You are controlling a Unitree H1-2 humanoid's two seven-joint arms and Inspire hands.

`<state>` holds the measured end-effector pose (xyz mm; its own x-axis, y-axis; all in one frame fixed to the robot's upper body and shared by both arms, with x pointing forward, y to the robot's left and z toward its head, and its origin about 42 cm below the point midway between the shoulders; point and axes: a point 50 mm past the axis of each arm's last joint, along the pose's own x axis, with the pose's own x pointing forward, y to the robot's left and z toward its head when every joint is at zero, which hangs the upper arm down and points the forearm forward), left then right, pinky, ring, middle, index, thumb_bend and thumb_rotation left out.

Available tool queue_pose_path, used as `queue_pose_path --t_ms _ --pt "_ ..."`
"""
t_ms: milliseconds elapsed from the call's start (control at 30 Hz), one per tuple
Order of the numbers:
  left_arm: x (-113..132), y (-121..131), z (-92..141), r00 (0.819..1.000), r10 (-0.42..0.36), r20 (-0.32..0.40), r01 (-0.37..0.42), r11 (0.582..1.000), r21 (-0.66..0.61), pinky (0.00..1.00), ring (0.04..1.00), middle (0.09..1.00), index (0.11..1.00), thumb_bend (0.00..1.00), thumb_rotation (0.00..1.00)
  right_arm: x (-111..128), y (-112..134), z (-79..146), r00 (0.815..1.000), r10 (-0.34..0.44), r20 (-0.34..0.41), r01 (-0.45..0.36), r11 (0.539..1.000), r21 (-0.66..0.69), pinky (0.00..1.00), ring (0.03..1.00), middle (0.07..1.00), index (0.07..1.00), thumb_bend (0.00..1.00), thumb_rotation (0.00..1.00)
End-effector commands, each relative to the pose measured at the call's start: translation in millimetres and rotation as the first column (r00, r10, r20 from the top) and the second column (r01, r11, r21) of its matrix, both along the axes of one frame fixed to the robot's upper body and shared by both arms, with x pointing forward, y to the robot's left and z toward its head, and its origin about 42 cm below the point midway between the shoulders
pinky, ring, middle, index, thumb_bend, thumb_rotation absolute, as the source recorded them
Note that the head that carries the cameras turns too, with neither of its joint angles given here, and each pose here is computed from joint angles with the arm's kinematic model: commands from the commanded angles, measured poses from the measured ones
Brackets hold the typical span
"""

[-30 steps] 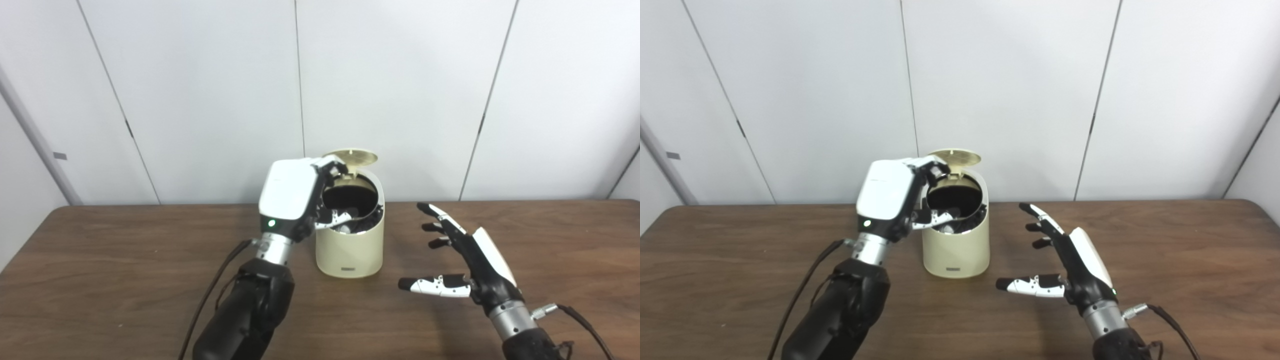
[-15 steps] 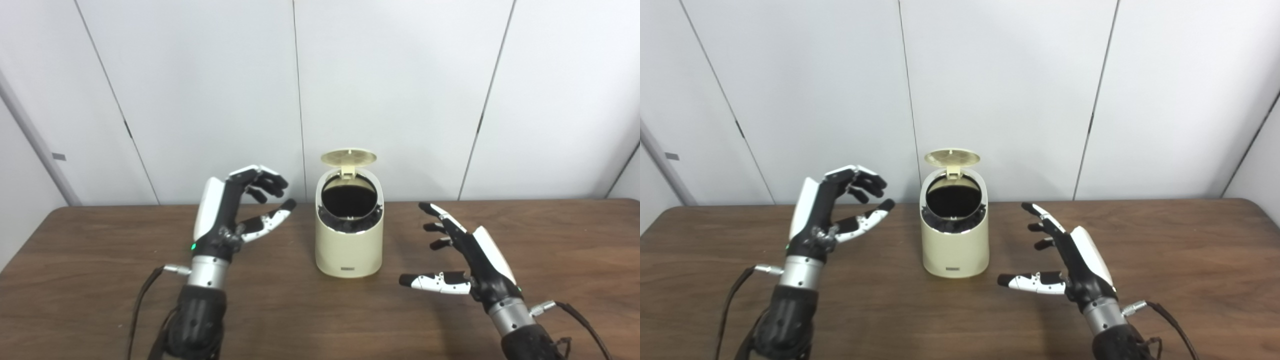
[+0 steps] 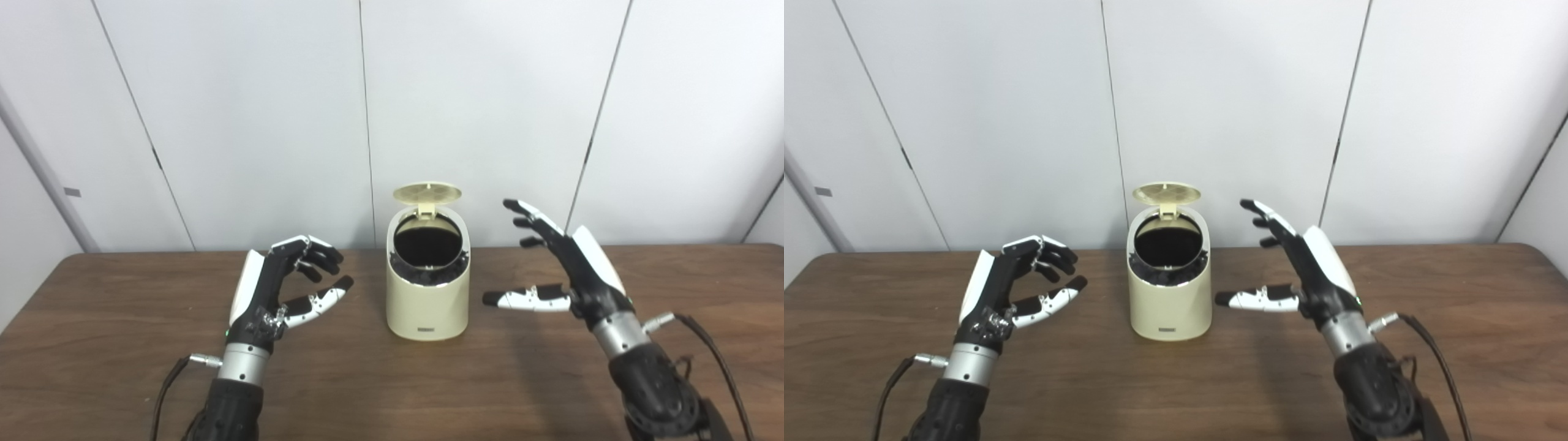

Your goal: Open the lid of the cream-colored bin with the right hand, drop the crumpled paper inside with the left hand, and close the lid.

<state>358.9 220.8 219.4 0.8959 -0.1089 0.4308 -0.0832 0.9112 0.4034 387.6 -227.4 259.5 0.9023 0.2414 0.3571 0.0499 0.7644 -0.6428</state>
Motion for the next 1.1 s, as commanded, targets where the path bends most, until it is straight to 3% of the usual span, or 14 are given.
queue_pose_path --t_ms 0,400,667,1067 --pt "1 -2 7 0.999 -0.018 0.039 0.019 1.0 -0.014 0.46 0.564 0.49 0.508 0.52 0.0 10 7 38 0.992 0.039 0.123 -0.034 0.999 -0.039 0.73 0.842 0.883 0.857 0.7 0.3" --pt "-7 -2 -13 1.0 -0.013 -0.007 0.013 1.0 -0.024 0.48 0.571 0.489 0.51 0.52 0.0 43 29 89 0.985 0.055 0.161 -0.03 0.988 -0.153 0.68 0.821 0.87 0.835 0.67 0.39" --pt "-9 -3 -15 1.0 -0.011 -0.009 0.011 1.0 -0.025 0.48 0.576 0.488 0.513 0.52 0.0 58 38 101 0.982 0.054 0.18 -0.002 0.962 -0.274 0.64 0.805 0.851 0.833 0.65 0.5" --pt "-10 -5 -13 1.0 0.006 -0.017 -0.007 0.999 -0.041 0.46 0.566 0.485 0.521 0.51 0.0 53 52 103 0.979 0.055 0.194 0.013 0.943 -0.331 0.76 0.866 0.845 0.817 0.63 0.57"
